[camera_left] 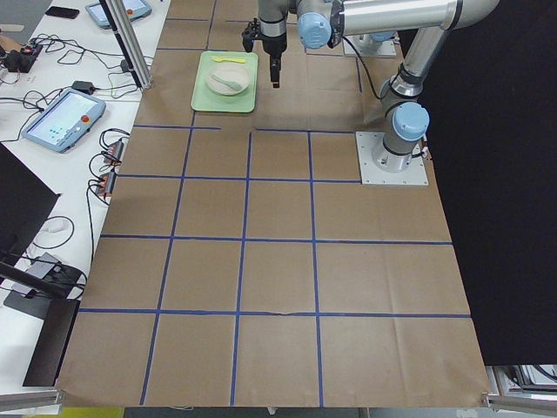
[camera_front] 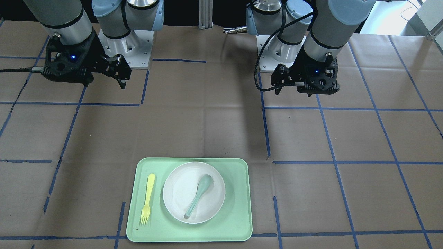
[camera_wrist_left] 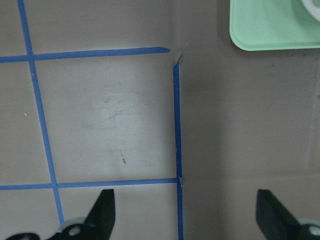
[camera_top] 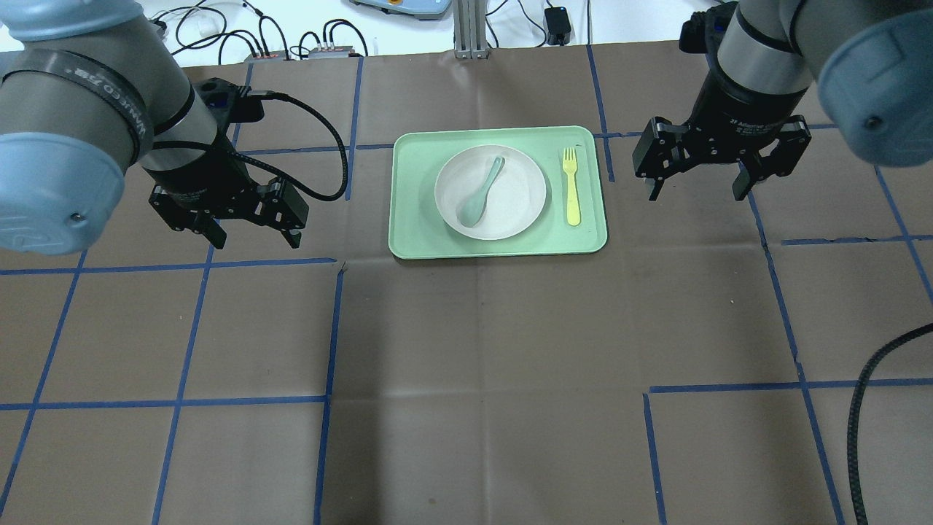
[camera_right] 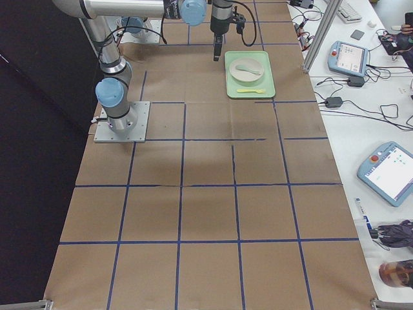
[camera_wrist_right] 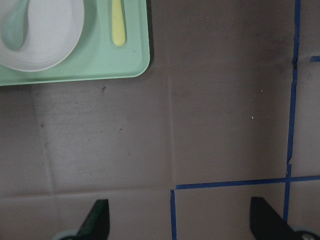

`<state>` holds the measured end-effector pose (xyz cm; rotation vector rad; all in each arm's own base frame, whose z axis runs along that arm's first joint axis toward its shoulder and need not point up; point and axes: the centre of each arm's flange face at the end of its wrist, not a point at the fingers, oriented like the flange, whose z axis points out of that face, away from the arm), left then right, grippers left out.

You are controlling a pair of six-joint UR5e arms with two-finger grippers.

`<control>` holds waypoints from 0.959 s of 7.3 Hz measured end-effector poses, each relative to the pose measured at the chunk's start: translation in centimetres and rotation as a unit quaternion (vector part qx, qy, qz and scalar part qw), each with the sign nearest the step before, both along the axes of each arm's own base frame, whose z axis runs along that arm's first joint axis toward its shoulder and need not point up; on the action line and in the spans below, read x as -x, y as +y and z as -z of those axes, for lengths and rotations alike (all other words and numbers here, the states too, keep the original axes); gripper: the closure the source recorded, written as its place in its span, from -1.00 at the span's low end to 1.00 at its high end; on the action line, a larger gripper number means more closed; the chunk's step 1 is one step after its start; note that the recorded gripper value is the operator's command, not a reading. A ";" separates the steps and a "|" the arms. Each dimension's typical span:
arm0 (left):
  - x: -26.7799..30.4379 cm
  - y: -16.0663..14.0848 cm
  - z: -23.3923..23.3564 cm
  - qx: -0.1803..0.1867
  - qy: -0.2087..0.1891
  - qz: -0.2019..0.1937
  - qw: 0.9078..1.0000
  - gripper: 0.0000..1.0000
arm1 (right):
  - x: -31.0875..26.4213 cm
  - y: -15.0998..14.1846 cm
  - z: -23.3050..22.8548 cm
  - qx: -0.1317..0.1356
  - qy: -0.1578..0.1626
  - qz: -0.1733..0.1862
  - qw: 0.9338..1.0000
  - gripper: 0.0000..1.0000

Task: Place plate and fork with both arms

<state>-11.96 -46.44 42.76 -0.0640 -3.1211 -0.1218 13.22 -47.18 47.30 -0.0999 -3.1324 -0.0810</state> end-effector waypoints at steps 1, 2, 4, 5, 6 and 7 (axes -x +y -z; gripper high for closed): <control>0.0 0.0 0.0 -0.001 0.000 0.000 1.000 -1.00 | -0.1 0.1 0.0 0.001 0.000 0.006 1.000 -1.00; 0.0 0.0 0.1 -0.001 0.000 0.000 1.000 -1.00 | 0.0 -0.1 0.1 0.000 0.002 0.008 1.000 -1.00; 0.0 0.0 0.1 -0.001 0.000 -0.001 1.000 -1.00 | 0.1 -0.6 0.4 -0.002 0.003 0.007 1.000 -1.00; 0.0 -0.1 0.1 -0.001 0.000 -0.001 1.000 -1.00 | 0.1 -0.7 0.5 -0.002 0.003 0.007 1.000 -1.00; 0.0 -0.1 0.1 -0.002 0.001 -0.001 1.000 -1.00 | 0.1 -0.7 0.5 -0.001 0.003 0.007 1.000 -1.00; 0.0 -0.1 0.1 -0.002 0.001 -0.001 1.000 -1.00 | 0.1 -0.8 0.5 -0.001 0.004 0.006 1.000 -1.00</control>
